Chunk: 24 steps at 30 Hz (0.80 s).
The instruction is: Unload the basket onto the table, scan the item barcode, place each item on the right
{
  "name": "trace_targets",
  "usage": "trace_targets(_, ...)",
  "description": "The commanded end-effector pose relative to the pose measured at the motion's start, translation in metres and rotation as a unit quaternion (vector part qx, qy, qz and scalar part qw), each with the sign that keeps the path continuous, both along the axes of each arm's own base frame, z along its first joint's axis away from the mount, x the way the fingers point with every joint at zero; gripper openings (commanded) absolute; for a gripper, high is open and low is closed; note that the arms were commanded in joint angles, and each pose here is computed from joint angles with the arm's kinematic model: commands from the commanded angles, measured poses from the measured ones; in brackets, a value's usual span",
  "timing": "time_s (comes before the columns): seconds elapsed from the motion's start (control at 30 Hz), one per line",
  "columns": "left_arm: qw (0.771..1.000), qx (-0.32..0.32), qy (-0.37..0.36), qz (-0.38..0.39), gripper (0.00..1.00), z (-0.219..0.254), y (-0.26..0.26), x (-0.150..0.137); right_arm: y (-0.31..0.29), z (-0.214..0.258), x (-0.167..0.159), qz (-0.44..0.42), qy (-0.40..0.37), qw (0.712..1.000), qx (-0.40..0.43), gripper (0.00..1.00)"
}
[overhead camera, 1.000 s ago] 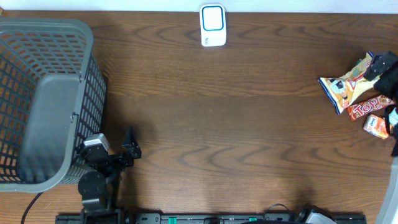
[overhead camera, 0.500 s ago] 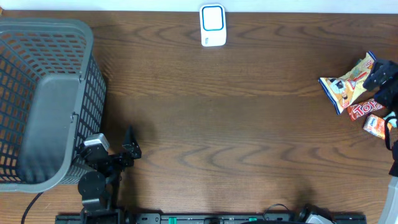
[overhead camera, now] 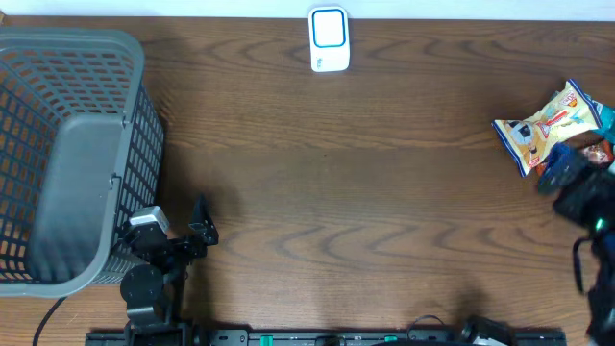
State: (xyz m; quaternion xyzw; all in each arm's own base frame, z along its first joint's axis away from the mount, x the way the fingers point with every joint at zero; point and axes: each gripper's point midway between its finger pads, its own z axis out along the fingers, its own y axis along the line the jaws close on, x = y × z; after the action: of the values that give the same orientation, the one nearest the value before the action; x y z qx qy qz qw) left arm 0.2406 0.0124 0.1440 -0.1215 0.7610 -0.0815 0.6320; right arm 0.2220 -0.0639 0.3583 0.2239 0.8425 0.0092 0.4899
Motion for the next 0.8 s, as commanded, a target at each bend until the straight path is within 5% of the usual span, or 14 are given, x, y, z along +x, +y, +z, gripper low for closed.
trace_targets(0.0,1.0,0.0,0.016,0.002,0.98,-0.014,0.0,0.0,0.015,0.008,-0.016,0.023,-0.014,0.999,-0.023,0.99)
trace_targets(0.43,1.0,0.0,0.016,0.002,0.98,-0.014,0.0,0.0,0.049,0.042,-0.057,0.089,-0.181,0.976,-0.076,0.99)
trace_targets(0.77,1.0,0.0,0.016,0.002,0.98,-0.014,0.0,0.0,0.074,-0.015,-0.011,0.159,-0.313,0.933,-0.078,0.99)
